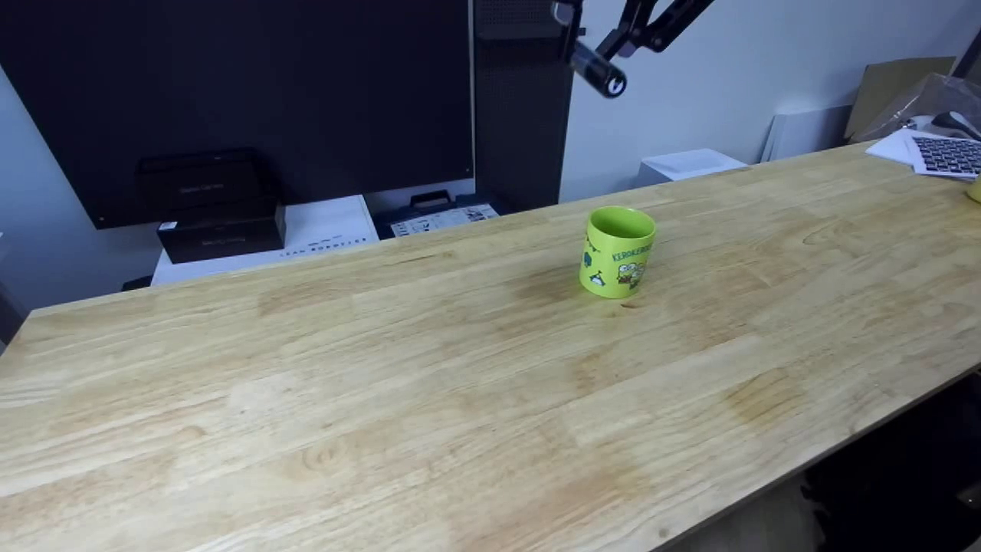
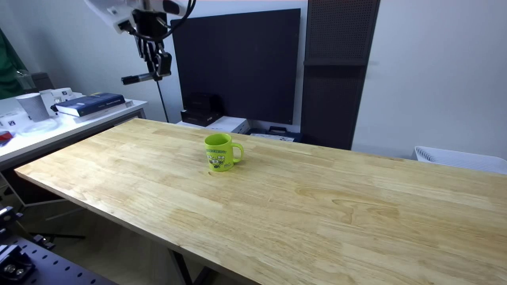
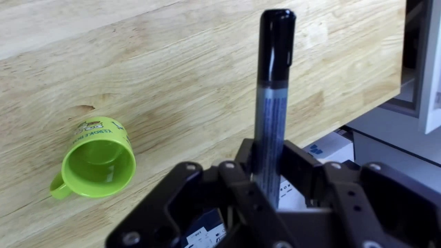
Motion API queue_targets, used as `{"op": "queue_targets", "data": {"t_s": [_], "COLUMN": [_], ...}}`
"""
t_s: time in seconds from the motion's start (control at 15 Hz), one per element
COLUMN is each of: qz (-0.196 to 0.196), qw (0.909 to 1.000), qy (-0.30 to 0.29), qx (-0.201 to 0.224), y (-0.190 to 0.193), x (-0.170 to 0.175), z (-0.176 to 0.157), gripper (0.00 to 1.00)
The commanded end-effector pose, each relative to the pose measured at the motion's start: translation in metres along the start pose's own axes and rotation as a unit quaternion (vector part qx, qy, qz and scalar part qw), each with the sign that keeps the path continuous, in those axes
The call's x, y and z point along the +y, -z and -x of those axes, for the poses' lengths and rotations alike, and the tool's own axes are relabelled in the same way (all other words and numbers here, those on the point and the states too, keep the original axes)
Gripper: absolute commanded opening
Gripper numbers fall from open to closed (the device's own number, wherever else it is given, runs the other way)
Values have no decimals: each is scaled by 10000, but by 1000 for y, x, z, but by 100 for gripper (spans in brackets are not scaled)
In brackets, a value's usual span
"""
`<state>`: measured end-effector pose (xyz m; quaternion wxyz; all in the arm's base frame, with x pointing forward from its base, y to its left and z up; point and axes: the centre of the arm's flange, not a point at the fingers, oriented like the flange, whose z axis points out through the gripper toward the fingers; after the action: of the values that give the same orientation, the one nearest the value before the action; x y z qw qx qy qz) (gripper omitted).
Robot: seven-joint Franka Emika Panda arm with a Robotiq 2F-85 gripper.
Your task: Pick up the black marker and put it inside the yellow mug
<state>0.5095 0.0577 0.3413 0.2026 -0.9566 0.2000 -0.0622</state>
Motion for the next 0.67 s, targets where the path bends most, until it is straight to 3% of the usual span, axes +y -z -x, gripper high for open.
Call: {"op": "queue_targets", "data": {"t_s": [0.0,0.13,0.2,0.33,0.6], "qz": [-58,-80,-87,106,977], "qw": [10000,9999,9997,9983,9873], "qy": [-39,-78,-34,-382,-1214], "qx": [5,1,-217,-428,-322], "y": [8,10,3,0,6], "x": [4,7,4,15,74], "z": [0,1,2,-9,-38], "gripper": [26,26,6,6,6]}}
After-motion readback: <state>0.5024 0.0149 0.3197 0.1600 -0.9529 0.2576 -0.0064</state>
